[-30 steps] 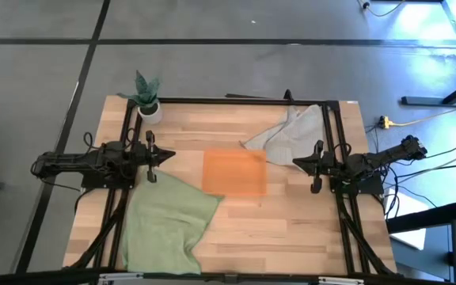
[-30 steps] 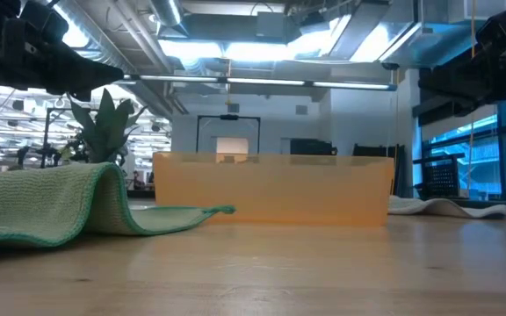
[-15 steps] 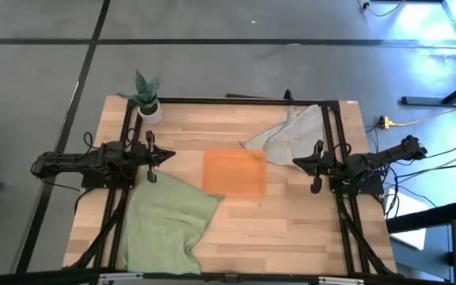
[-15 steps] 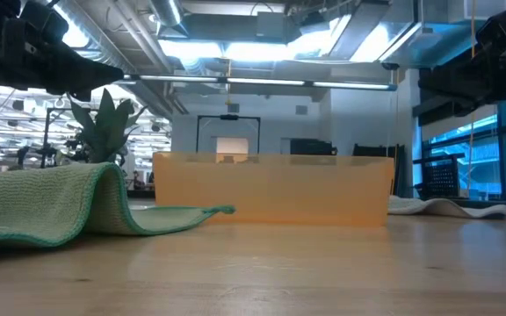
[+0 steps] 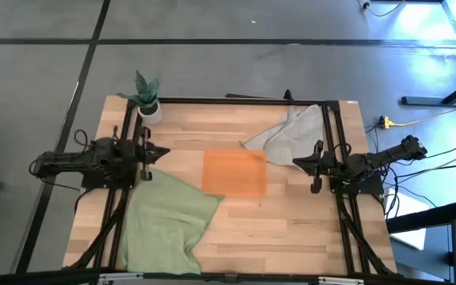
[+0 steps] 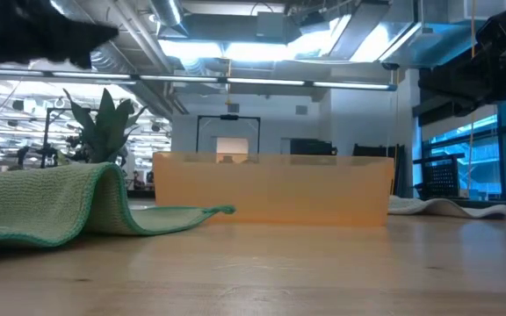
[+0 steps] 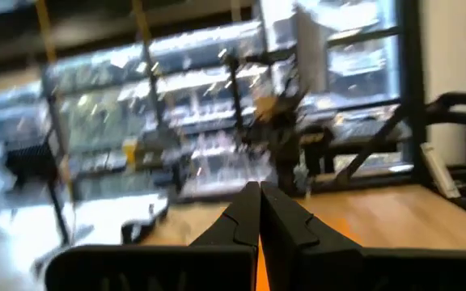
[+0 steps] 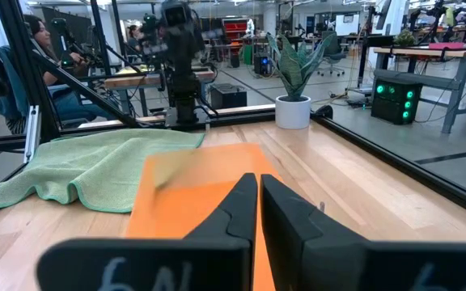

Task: Roll microfiber towels into tight, uniform cylinder then place into a basket
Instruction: Fold the green microfiber towel

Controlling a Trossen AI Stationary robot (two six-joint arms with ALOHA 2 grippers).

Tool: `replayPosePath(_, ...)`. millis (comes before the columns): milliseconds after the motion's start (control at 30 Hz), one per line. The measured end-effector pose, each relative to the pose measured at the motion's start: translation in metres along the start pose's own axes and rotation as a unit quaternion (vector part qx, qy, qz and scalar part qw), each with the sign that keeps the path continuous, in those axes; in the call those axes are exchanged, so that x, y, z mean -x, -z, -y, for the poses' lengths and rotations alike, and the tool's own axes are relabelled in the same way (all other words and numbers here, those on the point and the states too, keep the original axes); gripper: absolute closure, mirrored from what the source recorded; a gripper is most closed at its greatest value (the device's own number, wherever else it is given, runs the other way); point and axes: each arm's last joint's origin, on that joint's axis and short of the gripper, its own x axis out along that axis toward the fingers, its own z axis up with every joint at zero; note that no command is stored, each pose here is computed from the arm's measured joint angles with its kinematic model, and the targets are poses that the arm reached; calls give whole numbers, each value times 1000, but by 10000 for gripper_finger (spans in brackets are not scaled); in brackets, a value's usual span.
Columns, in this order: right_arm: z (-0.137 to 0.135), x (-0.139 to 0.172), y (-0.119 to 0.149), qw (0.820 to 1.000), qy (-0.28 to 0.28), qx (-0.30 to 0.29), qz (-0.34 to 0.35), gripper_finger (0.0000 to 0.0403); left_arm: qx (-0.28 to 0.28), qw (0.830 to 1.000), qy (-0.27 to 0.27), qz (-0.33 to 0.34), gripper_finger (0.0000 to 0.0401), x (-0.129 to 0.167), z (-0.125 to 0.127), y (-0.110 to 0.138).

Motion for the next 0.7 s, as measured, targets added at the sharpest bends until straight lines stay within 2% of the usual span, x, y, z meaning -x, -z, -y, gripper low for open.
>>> replayPosePath(167,0,0,0,1000,0,0,0,381,-27,999,2,40,401,0,-7,-39)
replayPosePath(300,0,0,0,1000,0,0,0,381,-48,998,5,27,401,-4,-13,-66)
replayPosePath(467,0,0,0,1000,0,0,0,381,-53,996,20,-69,401,-20,-16,-84)
replayPosePath(700,0,0,0,1000,0,0,0,381,-61,980,10,-188,401,-55,-18,-88)
